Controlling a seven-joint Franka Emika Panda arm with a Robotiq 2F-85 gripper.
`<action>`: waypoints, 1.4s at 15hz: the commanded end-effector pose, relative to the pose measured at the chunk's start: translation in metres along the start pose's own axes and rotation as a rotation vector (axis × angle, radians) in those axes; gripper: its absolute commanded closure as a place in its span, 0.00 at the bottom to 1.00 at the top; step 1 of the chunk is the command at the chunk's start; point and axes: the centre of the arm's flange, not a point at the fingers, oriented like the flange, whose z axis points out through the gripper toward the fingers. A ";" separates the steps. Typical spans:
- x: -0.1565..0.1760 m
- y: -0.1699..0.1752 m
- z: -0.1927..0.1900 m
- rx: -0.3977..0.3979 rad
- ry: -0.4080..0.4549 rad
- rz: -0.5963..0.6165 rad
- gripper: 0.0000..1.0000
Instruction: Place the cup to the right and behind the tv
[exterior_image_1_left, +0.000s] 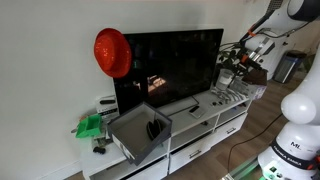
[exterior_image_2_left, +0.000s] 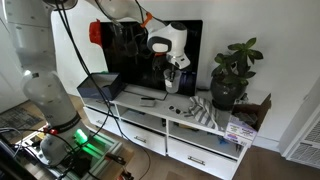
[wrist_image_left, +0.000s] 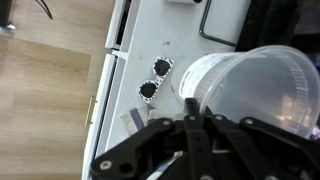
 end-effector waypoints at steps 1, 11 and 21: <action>0.072 -0.009 0.011 0.067 0.006 0.187 0.99; 0.160 -0.034 0.051 0.301 0.180 0.590 0.99; 0.148 -0.032 0.058 0.266 0.166 0.574 0.99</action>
